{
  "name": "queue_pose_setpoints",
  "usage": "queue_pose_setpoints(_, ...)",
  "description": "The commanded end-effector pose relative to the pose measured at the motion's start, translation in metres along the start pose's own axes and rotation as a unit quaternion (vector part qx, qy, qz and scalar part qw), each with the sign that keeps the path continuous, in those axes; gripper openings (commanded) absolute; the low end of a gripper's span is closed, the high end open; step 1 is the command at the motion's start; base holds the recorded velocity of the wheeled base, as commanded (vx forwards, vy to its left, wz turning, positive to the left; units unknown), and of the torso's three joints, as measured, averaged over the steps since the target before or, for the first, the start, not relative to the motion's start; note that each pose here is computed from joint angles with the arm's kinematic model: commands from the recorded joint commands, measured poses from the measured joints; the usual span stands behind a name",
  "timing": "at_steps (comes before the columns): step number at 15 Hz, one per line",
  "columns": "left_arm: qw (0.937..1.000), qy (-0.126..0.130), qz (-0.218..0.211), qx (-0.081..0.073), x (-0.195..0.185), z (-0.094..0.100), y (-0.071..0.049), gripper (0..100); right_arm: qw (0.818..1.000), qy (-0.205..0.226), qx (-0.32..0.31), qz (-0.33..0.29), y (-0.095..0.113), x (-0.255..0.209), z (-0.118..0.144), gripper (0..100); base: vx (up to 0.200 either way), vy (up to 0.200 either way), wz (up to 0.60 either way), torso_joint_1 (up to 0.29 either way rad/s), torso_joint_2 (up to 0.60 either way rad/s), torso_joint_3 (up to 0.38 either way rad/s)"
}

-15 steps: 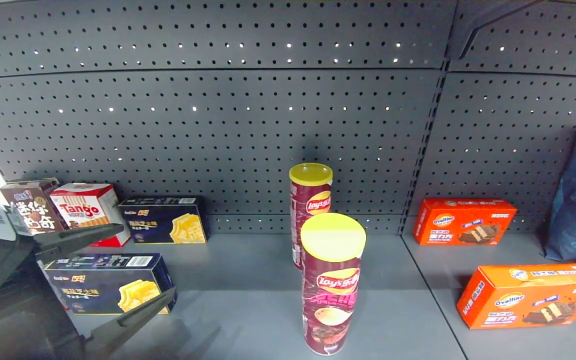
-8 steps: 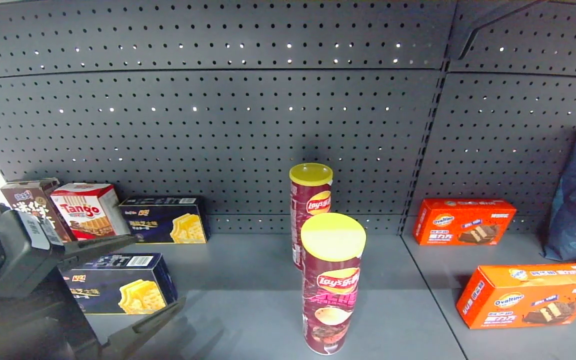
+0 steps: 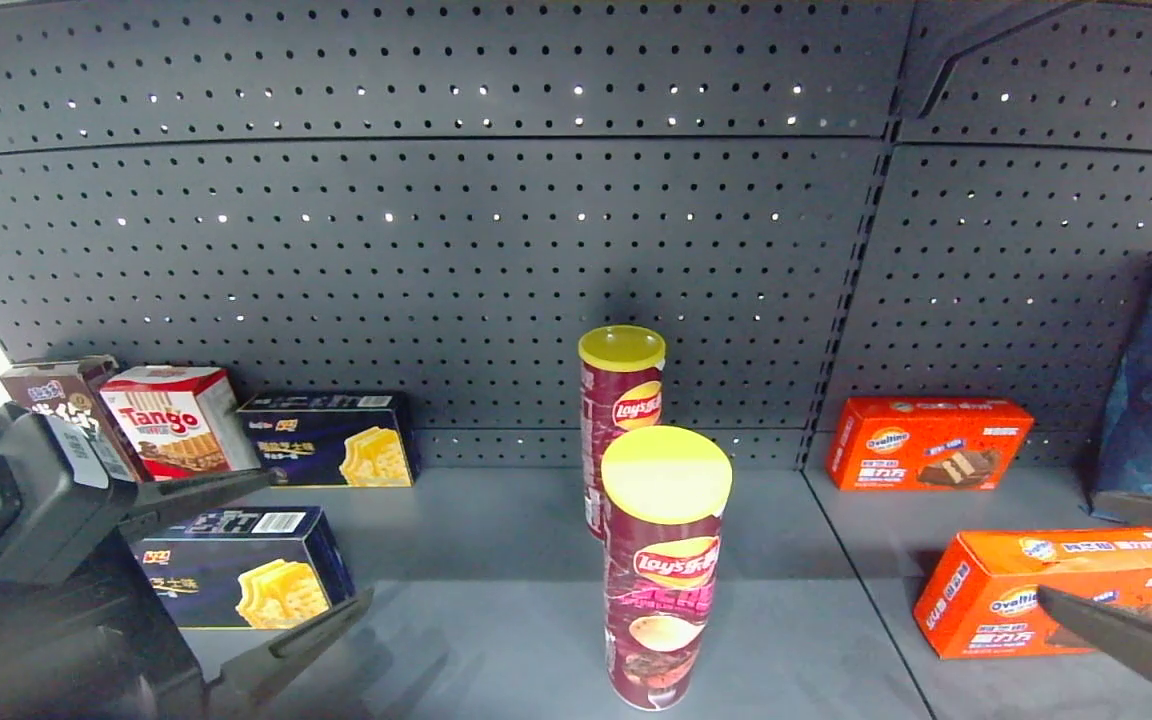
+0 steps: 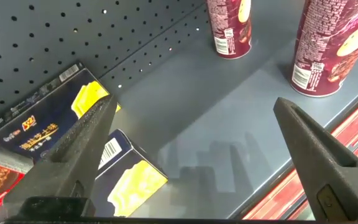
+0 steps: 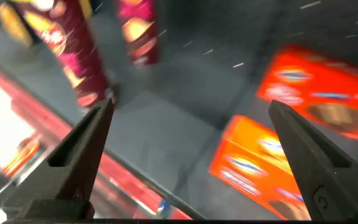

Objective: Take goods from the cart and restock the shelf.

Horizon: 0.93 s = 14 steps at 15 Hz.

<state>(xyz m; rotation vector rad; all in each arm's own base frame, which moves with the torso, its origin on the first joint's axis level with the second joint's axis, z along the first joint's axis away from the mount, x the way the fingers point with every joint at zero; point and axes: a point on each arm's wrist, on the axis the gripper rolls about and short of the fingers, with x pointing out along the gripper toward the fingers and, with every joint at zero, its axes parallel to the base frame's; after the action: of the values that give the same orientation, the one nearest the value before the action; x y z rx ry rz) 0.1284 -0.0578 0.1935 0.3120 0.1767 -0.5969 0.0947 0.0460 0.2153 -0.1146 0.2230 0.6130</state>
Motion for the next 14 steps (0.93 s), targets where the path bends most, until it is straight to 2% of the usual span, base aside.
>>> queue_pose_setpoints(1, 1.0000, 0.003, 0.000, -0.001, 0.001, 0.000, 0.000, 100, 0.998, 0.048, 0.004, 0.027, 0.003, 0.029, -0.002, 100, 0.000, 0.000, 0.00, 0.000, 0.00, 0.000)
queue_pose_setpoints(6, 1.0000, 0.004, -0.002, -0.001, 0.004, 0.001, 0.001, 100, 0.993, 0.113, 0.002, 0.045, 0.015, 0.062, -0.013, 100, 0.000, 0.000, 0.00, 0.000, 0.00, 0.000)
queue_pose_setpoints(8, 1.0000, 0.003, -0.002, -0.001, 0.004, 0.002, 0.001, 100, 0.992, 0.117, 0.004, 0.046, 0.017, 0.072, -0.009, 100, 0.000, 0.000, 0.00, 0.000, 0.00, 0.000)
queue_pose_setpoints(10, 1.0000, 0.000, -0.001, 0.000, 0.003, 0.003, 0.001, 100, 0.991, 0.124, 0.005, 0.040, 0.027, 0.103, 0.000, 100, 0.000, 0.000, 0.00, 0.000, 0.00, 0.000)
queue_pose_setpoints(14, 1.0000, -0.002, -0.001, 0.001, 0.003, 0.004, 0.001, 100, 0.989, 0.145, 0.006, 0.039, 0.038, 0.135, 0.000, 100, 0.000, 0.000, 0.00, 0.000, 0.00, 0.000)
